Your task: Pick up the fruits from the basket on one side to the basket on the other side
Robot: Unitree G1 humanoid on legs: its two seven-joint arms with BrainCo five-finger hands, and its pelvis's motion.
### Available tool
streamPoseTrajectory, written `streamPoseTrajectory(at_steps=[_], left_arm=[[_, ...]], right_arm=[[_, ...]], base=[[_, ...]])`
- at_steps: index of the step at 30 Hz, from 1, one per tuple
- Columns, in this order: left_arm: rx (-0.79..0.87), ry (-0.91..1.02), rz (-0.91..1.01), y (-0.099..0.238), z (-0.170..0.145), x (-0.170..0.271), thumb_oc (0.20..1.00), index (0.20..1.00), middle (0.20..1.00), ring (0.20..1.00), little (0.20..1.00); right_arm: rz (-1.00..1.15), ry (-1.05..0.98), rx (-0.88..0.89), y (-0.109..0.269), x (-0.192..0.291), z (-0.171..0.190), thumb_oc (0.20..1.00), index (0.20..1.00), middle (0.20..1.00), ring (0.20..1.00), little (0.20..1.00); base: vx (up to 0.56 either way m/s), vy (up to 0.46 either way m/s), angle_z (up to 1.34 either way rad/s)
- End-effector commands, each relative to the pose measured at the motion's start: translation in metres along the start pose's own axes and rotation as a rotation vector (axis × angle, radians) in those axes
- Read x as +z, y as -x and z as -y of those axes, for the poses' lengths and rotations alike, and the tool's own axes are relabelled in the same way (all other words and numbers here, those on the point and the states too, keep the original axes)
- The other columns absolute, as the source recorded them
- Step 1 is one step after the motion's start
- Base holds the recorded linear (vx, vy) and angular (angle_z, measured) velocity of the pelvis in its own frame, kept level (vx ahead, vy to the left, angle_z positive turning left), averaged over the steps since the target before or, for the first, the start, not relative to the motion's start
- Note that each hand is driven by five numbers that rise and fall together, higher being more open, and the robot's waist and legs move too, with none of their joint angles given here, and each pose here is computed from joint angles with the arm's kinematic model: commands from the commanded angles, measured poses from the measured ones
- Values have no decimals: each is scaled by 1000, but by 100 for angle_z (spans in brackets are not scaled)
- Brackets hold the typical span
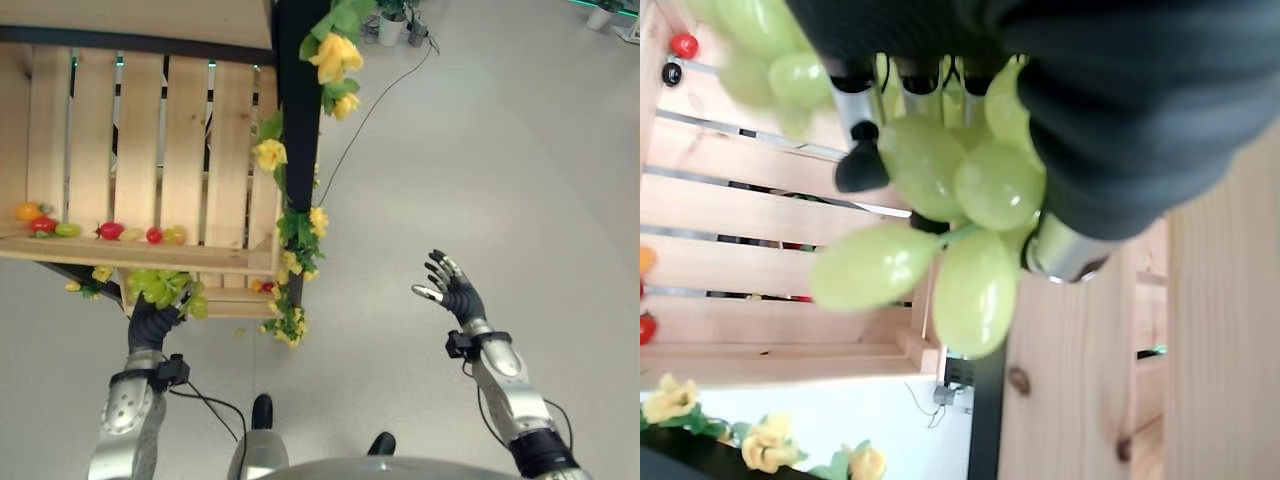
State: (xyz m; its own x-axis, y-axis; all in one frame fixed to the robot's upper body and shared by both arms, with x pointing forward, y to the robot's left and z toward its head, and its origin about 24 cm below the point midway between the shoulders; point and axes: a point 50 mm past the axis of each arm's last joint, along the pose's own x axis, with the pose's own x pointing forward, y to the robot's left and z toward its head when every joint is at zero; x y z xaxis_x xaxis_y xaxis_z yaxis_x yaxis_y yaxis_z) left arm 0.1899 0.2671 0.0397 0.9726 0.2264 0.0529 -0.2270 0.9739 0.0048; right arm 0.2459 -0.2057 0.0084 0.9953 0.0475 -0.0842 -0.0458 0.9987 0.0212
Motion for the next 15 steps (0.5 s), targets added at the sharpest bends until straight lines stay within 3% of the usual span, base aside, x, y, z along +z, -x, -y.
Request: streamPoseTrajectory(at_steps=[1,15], left_arm=[[-48,-39,307,-20,11,54,200,200,200,200,200],[43,-59,173,-5,-9,23,200,200,200,200,200]], right_arm=[[123,34,-5,-7,26,9,1000,1000,1000,1000,1000],[187,9,-124,-9,38,26,1000,1000,1000,1000,1000]], base=[[18,-25,13],[17,-33,11]])
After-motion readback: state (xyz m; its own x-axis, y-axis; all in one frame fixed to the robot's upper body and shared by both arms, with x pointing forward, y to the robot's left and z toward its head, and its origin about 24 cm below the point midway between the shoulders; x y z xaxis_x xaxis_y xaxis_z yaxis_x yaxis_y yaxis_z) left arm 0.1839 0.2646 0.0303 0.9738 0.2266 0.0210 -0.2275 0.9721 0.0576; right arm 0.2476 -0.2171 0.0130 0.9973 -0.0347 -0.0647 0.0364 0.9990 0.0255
